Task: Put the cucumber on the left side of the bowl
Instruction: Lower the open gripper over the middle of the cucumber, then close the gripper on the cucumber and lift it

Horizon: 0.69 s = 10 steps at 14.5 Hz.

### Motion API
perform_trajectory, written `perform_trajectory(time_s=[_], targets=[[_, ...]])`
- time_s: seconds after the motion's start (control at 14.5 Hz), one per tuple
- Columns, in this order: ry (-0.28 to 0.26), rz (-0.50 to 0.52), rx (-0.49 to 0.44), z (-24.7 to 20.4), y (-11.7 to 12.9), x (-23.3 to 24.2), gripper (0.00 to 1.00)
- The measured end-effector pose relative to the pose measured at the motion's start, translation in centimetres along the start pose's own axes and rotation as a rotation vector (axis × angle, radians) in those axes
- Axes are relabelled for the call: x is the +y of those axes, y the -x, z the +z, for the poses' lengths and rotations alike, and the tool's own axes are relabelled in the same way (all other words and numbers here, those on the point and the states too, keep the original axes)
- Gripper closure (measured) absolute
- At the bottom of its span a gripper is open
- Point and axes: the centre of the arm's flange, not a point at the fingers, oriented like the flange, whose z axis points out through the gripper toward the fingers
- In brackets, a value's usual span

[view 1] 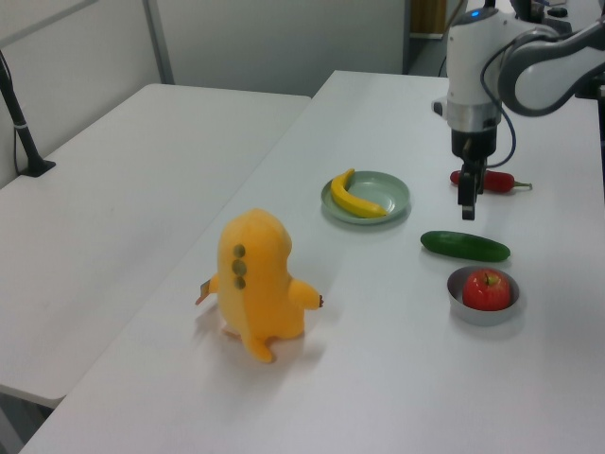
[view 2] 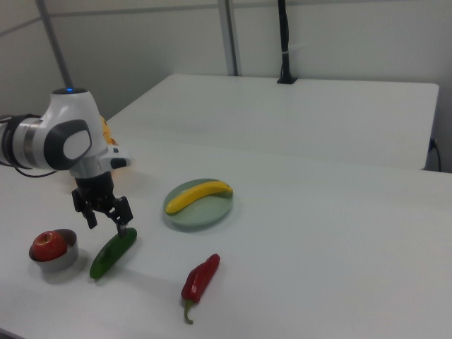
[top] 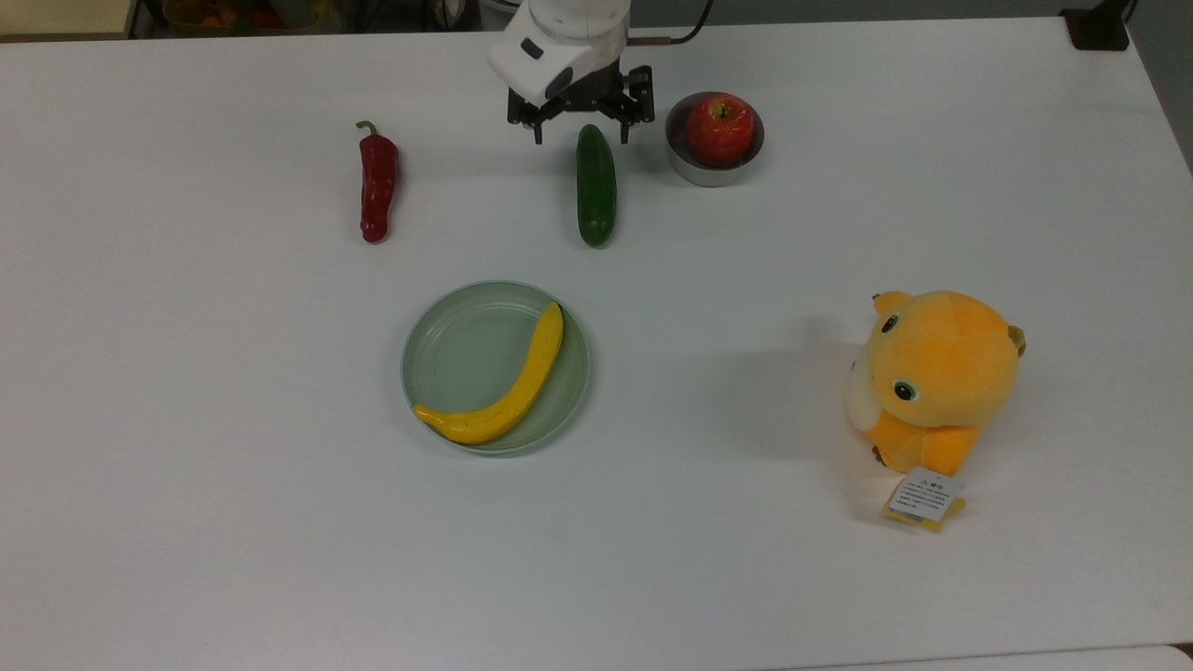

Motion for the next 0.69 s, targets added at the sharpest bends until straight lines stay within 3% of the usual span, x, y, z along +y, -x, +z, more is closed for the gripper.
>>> perform_trajectory(time_s=[0.69], targets=[[0.006,-0.027,-0.033,5.5,-1.2,-1.8,0.01]])
